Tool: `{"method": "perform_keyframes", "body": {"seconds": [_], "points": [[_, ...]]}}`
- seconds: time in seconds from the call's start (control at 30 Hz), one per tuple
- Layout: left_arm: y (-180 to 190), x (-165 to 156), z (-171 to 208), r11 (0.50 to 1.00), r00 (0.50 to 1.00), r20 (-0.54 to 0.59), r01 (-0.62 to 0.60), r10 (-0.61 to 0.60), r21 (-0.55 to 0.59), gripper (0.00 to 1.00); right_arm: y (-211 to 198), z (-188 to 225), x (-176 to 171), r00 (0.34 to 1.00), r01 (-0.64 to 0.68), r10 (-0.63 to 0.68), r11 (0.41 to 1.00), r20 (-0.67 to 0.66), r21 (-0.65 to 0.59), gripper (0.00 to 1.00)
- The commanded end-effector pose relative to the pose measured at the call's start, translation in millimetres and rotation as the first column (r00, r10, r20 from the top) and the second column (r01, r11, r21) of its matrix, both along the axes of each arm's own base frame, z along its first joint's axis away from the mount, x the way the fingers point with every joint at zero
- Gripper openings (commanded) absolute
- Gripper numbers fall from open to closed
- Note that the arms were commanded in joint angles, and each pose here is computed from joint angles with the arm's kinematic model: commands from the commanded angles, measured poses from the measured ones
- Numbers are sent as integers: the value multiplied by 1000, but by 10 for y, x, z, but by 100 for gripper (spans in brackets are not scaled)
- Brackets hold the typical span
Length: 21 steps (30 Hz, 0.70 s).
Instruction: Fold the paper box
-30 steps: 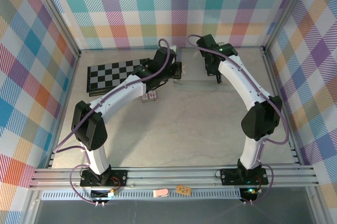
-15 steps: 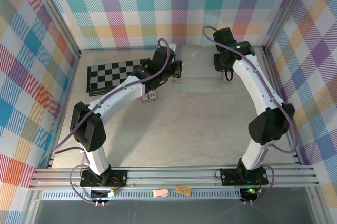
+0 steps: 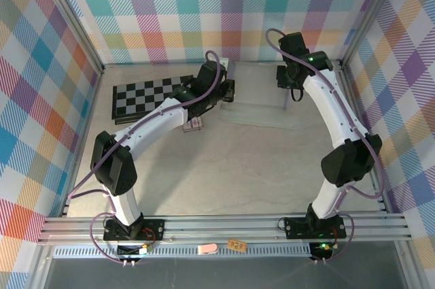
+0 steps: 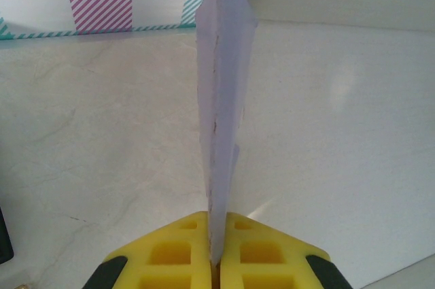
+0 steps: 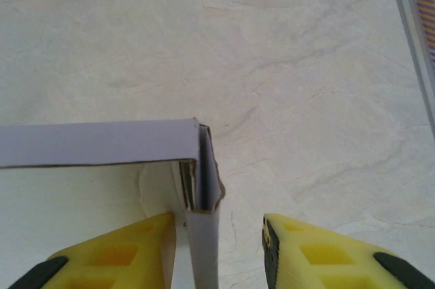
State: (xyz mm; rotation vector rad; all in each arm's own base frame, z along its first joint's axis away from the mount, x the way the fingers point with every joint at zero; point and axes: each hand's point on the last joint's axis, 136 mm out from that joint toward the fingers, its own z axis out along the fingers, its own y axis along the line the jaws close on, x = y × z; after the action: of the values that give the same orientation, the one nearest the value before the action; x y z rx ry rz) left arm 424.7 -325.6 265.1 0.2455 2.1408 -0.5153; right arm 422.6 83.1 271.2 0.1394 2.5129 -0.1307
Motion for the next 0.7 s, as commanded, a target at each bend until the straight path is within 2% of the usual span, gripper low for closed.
{"method": "perform_keyframes", "body": {"seconds": [0.0,0.23,0.57,0.6,0.67], "points": [[-34,-121,177,999,999,21,28,-28,-24,0,-31,45,-53,1000,20,-20,999,13,32,38],[-57,-121,179,999,999,18,35,-34,-28,0,-82,-77,-47,999,32,-32,999,0,9,25],[-66,-105,171,999,999,14,35,-34,-24,0,-61,-195,-49,999,36,-35,999,-27,17,28],[-70,-105,171,999,999,14,36,-35,-25,0,-61,-205,-55,999,36,-35,999,-30,16,26],[-72,-95,171,999,999,13,34,-34,-26,0,-68,-196,-61,999,36,-36,999,-25,14,14]]}}
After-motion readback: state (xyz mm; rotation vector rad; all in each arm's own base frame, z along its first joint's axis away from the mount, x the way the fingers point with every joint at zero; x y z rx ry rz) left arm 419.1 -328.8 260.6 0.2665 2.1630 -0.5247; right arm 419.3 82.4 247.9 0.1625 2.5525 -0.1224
